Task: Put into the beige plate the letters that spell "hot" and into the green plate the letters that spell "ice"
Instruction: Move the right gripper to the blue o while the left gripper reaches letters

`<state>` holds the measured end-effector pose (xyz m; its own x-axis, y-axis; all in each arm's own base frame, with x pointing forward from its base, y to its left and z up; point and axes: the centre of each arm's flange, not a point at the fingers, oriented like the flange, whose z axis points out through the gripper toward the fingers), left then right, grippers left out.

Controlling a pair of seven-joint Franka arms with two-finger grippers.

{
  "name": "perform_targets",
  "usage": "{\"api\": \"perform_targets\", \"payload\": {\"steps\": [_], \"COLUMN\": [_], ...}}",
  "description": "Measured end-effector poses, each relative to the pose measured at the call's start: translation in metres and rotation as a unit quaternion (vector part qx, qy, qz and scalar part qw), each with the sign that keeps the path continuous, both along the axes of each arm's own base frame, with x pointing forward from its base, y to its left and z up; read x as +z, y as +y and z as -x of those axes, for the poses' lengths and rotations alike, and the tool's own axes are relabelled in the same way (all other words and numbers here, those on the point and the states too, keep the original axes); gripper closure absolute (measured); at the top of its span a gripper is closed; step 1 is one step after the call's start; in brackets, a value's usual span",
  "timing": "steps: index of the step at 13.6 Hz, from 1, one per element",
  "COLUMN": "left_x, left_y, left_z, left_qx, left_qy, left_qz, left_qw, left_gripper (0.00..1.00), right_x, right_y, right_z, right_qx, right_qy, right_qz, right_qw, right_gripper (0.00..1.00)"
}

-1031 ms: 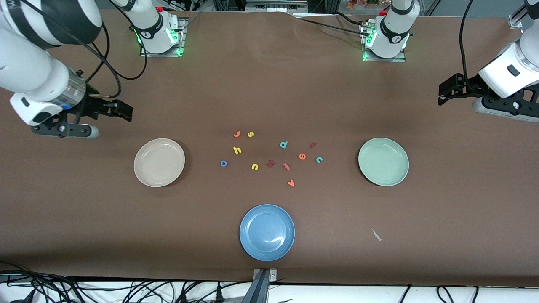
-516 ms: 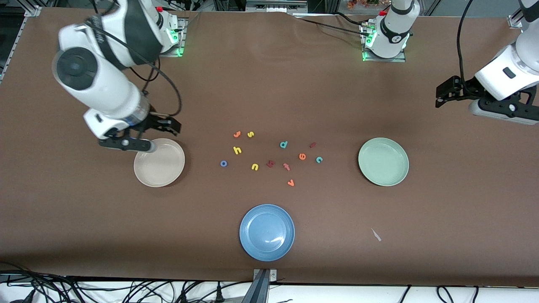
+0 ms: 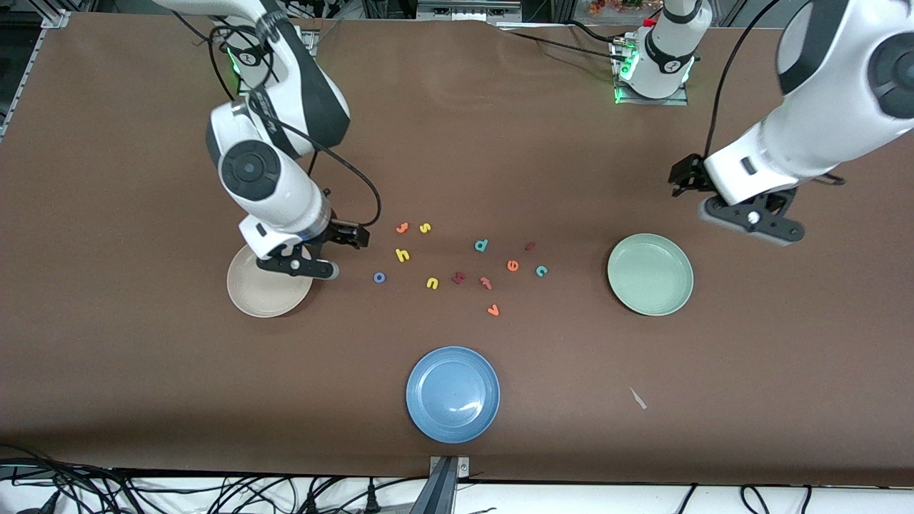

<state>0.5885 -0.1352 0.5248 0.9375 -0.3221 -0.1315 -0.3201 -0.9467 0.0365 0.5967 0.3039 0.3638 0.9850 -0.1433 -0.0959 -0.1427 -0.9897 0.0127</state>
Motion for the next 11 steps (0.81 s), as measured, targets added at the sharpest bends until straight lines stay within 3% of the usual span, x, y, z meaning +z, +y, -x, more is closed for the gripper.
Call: {"api": "perform_targets", "payload": {"steps": [4, 7, 11], "left_x": [-0.055, -0.084, -0.175], "left_y": [-0.018, -0.044, -0.044], "left_z": [-0.026, -0.039, -0.060], "left_qx": [-0.013, -0.030, -0.025], "left_qy": [0.022, 0.006, 0.036], "left_qz": [0.001, 0.005, 0.004], "left_qw": [1.000, 1.000, 0.999], "left_gripper": [0.00, 0.00, 0.00], "right_x": [-0.060, -0.090, -0.131], "right_y": [0.005, 0.009, 0.011], "right_z": [-0.011, -0.015, -0.016], "right_qx": [-0.012, -0.030, -0.037], "right_qy": [-0.002, 0.001, 0.004], "right_qz": [0.000, -0.021, -0.023], "right_qw": [1.000, 0.999, 0.999], "right_gripper": [0.00, 0.00, 0.00]}}
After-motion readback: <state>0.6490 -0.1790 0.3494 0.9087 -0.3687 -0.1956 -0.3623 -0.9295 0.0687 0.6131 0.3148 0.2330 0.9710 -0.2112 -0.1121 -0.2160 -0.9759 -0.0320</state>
